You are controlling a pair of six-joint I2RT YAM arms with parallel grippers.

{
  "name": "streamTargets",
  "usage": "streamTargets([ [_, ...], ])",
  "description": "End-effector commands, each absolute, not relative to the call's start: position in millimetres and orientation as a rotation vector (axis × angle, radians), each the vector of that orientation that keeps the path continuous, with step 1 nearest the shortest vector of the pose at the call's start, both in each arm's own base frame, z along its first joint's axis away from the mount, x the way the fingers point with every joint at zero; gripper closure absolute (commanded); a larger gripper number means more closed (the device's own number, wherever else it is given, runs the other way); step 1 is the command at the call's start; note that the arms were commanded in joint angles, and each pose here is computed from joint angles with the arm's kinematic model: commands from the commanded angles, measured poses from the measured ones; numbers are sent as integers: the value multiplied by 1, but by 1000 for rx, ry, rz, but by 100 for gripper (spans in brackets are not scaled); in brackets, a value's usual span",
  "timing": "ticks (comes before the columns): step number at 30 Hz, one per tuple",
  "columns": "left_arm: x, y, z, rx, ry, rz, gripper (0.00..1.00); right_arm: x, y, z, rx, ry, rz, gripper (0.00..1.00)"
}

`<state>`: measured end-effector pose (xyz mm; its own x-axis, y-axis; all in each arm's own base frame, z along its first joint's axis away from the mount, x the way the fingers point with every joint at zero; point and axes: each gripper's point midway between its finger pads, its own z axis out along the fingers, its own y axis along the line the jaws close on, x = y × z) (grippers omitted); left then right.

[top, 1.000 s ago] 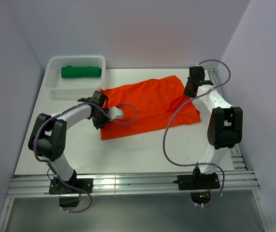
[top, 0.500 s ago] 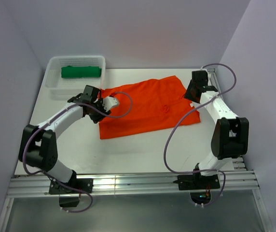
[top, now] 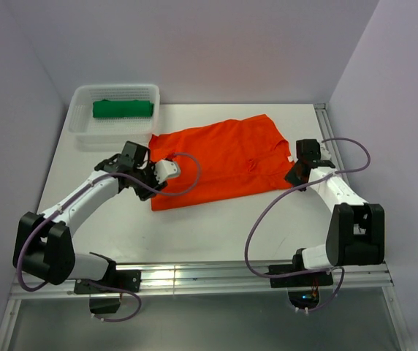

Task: Roll the t-shirts
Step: Fold the tshirt

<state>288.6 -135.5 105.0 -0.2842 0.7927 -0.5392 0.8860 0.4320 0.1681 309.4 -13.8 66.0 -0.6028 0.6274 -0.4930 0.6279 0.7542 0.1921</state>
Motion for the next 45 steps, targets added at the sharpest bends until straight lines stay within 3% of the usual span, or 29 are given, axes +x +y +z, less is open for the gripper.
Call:
streamTargets([
  [1,264,-141,95,1531,2106,-250,55,310,-28,62,1072,2348,-91,60],
  [28,239,-140,38,1742,2124,-57,60,348,-75,33,1260,2277,-160,58],
  [31,238,-137,28,1750,2134,-10,60,351,-77,35,1252,2266,-165,63],
  [35,241,-140,27,1749,2123,27,61,353,-78,30,1253,2272,-173,78],
  [45,250,-145,24,1708,2106,80,61,349,-85,34,1249,2262,-224,79],
])
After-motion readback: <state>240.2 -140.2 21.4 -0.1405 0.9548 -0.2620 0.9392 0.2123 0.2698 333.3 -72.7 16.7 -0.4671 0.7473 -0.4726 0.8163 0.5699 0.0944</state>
